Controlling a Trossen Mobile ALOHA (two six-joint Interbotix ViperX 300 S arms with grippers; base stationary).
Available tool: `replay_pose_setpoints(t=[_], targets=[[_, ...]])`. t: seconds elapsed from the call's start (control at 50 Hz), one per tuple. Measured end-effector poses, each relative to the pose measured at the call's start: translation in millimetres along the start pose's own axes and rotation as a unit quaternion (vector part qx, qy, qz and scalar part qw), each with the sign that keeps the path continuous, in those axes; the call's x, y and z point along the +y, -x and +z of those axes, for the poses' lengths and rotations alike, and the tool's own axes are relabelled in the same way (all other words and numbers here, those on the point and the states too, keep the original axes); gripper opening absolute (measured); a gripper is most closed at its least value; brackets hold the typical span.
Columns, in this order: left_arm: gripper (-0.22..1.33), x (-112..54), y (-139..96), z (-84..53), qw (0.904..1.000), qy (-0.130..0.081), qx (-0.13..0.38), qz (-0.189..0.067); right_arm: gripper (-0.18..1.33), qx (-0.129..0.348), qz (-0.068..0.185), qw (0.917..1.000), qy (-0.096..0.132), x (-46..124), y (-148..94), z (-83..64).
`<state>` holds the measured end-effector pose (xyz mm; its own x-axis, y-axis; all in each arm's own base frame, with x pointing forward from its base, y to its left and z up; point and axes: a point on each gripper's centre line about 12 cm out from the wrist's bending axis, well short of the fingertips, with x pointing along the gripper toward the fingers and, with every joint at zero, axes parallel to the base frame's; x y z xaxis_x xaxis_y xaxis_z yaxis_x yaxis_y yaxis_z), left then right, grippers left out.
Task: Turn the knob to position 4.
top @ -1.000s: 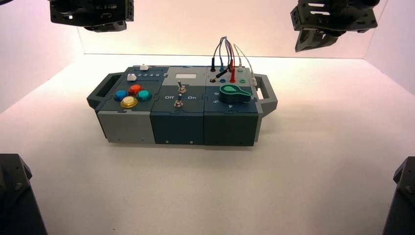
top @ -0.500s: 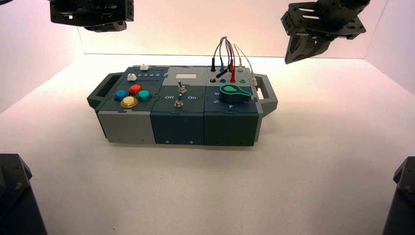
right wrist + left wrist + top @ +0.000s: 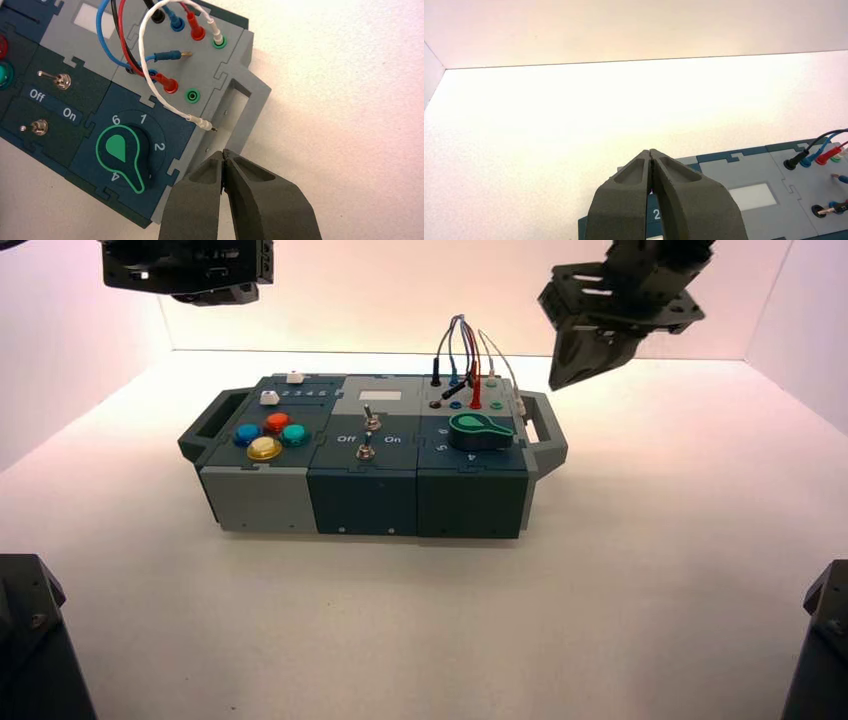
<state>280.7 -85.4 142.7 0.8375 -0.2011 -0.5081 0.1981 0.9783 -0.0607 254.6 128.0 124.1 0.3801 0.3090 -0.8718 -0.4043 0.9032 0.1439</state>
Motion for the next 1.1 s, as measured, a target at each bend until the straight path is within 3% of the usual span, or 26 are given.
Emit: replay_pose_setpoints(t=[0.44,0.78,0.98,1.1], targets=[[-0.17,0.0,-0.2,-0.4,1.0000,0.000,0.001,0.000,-0.14,0.047,0.030,0.9978,0.035,27.7,-14.5,-5.6],[-0.17,0.1,-0.5,-0.8,1.0000,0.001,0.002,0.000,-0.14,0.058,0.037,0.9974,0.023,30.7,-15.4,-12.3],[-0.16,0.1,-0.5,-0.8,1.0000,0.001,0.002,0.000,-0.14,0.064,0.054,0.9956,0.042,48.9,-16.0,-17.1],[-0.17,0.1,-0.2,-0.4,1.0000,0.001,0.001,0.000,-0.14,0.064,0.056,0.9954,0.042,51.7,-16.0,-17.7]])
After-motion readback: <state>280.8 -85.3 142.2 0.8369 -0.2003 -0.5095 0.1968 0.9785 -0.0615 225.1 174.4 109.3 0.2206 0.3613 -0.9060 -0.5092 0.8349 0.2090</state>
